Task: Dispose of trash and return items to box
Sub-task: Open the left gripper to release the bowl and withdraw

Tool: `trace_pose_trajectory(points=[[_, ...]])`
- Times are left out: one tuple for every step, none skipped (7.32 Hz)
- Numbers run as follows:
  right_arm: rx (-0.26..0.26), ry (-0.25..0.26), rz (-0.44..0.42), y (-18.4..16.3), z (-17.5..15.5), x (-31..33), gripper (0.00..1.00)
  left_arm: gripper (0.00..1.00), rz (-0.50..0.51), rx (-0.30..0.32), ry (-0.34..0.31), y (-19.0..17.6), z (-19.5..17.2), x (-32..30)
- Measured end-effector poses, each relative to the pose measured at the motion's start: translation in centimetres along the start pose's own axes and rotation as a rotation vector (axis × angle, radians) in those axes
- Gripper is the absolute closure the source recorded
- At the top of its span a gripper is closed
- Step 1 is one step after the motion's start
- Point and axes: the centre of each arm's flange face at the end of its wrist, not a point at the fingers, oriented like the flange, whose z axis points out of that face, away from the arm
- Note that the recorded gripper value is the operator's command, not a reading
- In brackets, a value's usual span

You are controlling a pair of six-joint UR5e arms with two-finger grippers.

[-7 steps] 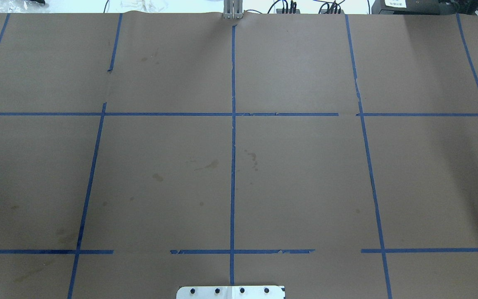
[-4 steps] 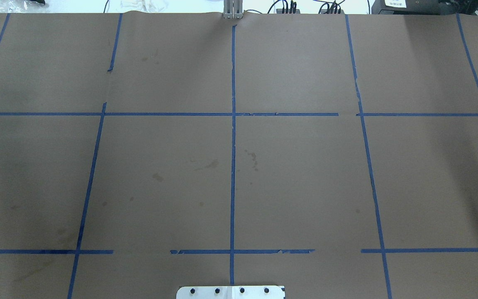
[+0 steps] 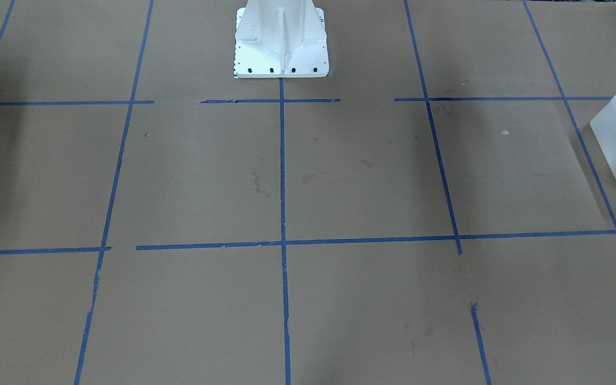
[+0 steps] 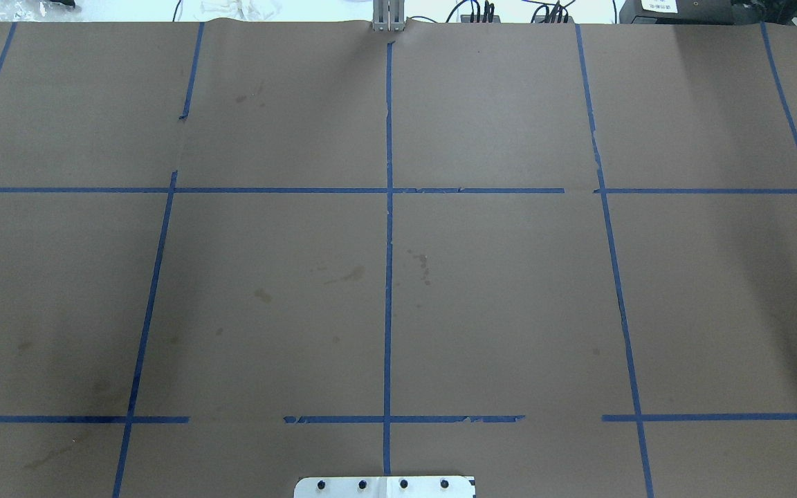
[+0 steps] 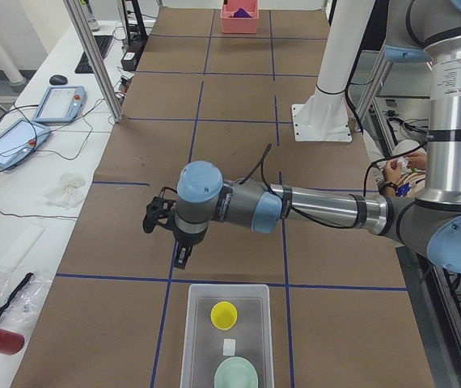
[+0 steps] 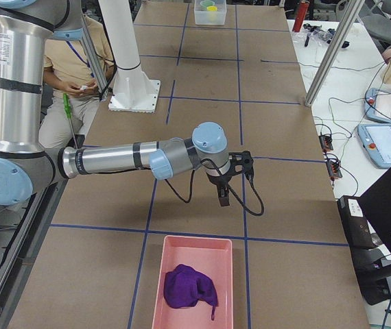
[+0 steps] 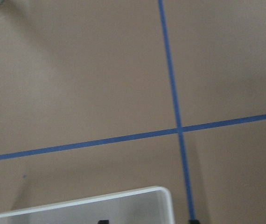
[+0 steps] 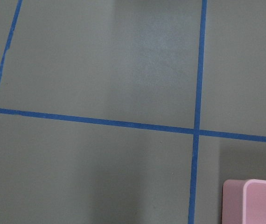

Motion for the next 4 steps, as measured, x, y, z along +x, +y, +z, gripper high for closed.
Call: trace_pose_trajectory(points=[[-0.008, 0.002, -0.004, 0.0, 0.4, -0.2, 0.00, 0.34, -0.004, -0.031, 0.067, -1.1, 0.8, 6.0], [-0.015, 0.003, -0.006, 0.0, 0.7, -0.3, 0.00, 0.31, 0.003, -0.056, 0.108, -1.3, 1.6, 9.8], [-0.024, 0.004, -0.007, 0.0, 1.1, -0.4, 0.00, 0.27, 0.039, -0.076, 0.124, -0.3, 2.3, 10.8], [-0.036, 0.013, -0.014, 0.1, 1.7, -0.5, 0.00, 0.24, 0.082, -0.096, 0.125, 1.3, 3.1, 10.1]])
